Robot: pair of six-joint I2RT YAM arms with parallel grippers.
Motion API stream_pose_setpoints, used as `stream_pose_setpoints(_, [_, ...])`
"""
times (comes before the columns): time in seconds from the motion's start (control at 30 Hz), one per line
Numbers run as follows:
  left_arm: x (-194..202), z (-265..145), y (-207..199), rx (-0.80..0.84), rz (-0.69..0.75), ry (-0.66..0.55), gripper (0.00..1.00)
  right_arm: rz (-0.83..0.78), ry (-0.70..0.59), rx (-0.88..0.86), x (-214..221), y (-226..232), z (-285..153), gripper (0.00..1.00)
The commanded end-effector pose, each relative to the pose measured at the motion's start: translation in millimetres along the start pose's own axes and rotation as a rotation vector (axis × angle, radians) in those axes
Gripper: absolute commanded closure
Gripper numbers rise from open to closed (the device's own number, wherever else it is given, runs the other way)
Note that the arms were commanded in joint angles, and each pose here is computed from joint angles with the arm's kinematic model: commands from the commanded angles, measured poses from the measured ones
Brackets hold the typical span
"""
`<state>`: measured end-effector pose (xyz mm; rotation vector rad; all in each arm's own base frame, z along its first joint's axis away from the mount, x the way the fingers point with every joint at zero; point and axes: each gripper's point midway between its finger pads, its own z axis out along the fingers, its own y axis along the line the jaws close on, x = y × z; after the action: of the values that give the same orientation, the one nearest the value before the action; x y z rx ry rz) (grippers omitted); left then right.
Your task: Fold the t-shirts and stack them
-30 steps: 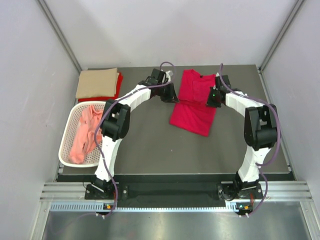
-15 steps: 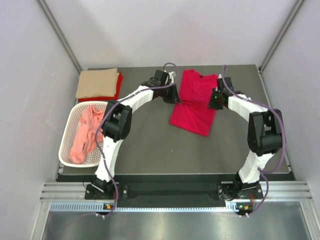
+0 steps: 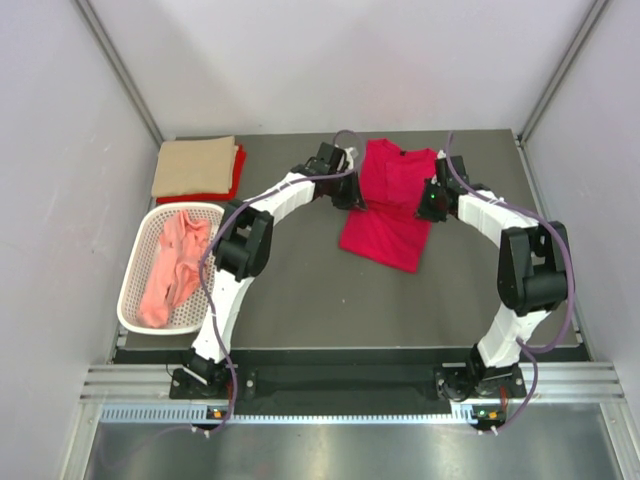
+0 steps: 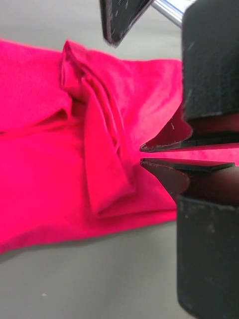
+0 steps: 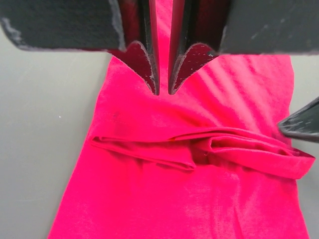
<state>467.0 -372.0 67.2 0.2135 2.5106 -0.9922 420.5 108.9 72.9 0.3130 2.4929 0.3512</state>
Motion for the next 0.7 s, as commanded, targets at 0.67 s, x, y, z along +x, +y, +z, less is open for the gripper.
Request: stream_pose_setpoints(0.67, [-86.5, -31.5, -3.2, -0.026, -0.005, -0.24, 0.83, 0.013, -0.04, -0.056, -12.0, 3.7, -44.7, 0.73])
